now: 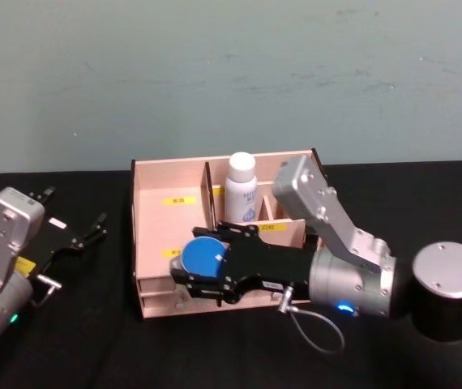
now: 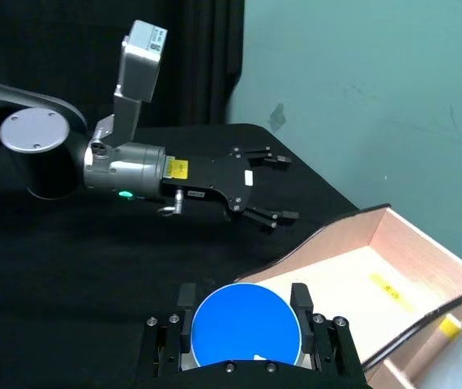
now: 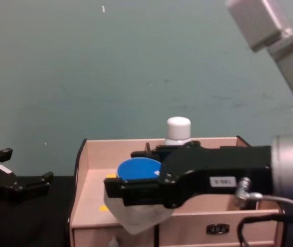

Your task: Pick up the facial cleanser and watermelon frost from the table and place them into the tiered storage box.

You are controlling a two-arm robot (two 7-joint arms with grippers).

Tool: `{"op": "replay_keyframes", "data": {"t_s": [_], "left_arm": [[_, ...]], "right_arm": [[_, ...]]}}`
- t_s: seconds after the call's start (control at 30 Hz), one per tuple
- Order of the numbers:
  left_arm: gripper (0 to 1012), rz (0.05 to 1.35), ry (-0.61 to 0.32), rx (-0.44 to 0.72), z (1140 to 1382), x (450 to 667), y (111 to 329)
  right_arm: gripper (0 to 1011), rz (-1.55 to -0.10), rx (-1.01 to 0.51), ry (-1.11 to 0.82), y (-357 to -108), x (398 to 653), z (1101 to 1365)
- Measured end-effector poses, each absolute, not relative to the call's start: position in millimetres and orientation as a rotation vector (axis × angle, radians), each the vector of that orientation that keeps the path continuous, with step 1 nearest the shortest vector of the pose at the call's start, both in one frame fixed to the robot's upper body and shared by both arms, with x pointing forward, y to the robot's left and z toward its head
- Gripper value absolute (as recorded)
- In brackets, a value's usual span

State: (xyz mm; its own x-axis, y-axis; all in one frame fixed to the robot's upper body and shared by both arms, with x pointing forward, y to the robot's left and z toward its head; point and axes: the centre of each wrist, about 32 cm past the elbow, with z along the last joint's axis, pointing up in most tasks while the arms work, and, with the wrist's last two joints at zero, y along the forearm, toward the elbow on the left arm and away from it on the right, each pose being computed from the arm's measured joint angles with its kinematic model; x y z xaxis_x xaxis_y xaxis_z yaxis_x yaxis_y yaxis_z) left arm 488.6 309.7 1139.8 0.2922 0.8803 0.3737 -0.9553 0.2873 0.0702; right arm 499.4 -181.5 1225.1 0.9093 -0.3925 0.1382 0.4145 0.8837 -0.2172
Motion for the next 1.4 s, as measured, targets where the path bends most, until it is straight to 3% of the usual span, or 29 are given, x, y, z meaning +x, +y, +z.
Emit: {"op": "replay_keyframes", "data": {"t_s": [0.4,1.4], "left_arm": [[1010,1.248,-0.285,0.304,1140,489,310],[1009,1.248,-0.285,0.304,1140,489,310]], "right_arm": [[718,-0.446,-0.260,-0.137,-168,529,1225],[718,-0.456,-0.286,-0.160,-148,556,1214]]}}
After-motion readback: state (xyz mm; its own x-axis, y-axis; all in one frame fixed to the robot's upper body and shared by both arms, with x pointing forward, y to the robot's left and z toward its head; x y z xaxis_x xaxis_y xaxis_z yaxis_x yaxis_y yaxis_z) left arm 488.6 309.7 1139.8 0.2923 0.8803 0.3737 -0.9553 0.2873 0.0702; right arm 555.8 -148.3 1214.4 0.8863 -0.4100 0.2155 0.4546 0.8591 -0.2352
